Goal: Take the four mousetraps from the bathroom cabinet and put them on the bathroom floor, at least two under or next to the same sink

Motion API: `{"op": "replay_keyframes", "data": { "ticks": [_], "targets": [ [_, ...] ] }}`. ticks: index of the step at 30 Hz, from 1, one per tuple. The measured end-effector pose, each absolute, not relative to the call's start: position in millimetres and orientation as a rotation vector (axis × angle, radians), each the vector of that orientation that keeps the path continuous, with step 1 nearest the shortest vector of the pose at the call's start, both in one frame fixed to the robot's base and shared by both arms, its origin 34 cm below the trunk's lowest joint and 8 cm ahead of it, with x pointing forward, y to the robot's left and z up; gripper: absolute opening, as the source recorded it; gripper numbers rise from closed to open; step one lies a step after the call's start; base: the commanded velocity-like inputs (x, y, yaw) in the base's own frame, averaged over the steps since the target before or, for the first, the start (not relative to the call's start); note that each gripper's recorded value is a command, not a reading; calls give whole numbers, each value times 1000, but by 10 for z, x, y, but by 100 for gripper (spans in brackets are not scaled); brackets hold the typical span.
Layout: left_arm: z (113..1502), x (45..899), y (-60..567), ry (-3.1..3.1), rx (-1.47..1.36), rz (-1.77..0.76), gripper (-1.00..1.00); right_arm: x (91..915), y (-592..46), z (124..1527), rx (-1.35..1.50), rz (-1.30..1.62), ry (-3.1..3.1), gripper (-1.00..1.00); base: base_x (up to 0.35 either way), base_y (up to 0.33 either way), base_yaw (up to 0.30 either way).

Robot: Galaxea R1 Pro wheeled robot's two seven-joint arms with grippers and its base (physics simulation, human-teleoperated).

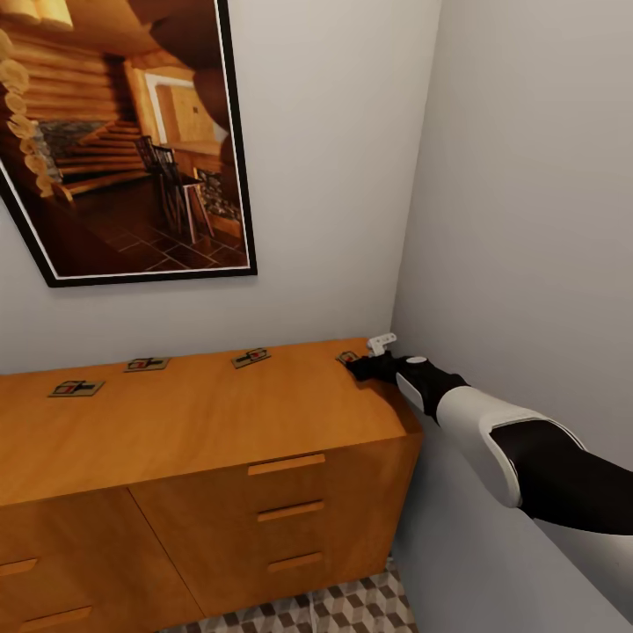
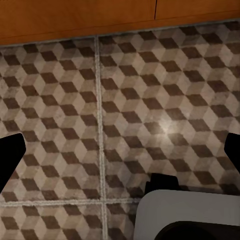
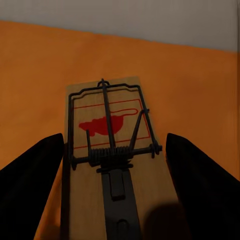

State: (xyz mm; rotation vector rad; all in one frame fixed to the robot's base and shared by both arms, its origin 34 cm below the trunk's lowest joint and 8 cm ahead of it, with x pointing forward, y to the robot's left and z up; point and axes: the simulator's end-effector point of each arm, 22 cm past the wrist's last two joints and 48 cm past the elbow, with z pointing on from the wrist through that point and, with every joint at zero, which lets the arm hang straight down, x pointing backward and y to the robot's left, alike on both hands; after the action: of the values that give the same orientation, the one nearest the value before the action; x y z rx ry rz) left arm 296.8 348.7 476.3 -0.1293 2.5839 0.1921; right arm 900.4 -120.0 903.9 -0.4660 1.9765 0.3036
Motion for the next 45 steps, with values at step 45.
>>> {"op": "replay_keyframes", "data": {
  "ticks": [45],
  "targets": [
    [4762, 2967, 3500, 2585, -131, 195, 100, 9109, -1224, 9374, -438, 270, 2050, -100, -18, 13, 0]
  ]
}}
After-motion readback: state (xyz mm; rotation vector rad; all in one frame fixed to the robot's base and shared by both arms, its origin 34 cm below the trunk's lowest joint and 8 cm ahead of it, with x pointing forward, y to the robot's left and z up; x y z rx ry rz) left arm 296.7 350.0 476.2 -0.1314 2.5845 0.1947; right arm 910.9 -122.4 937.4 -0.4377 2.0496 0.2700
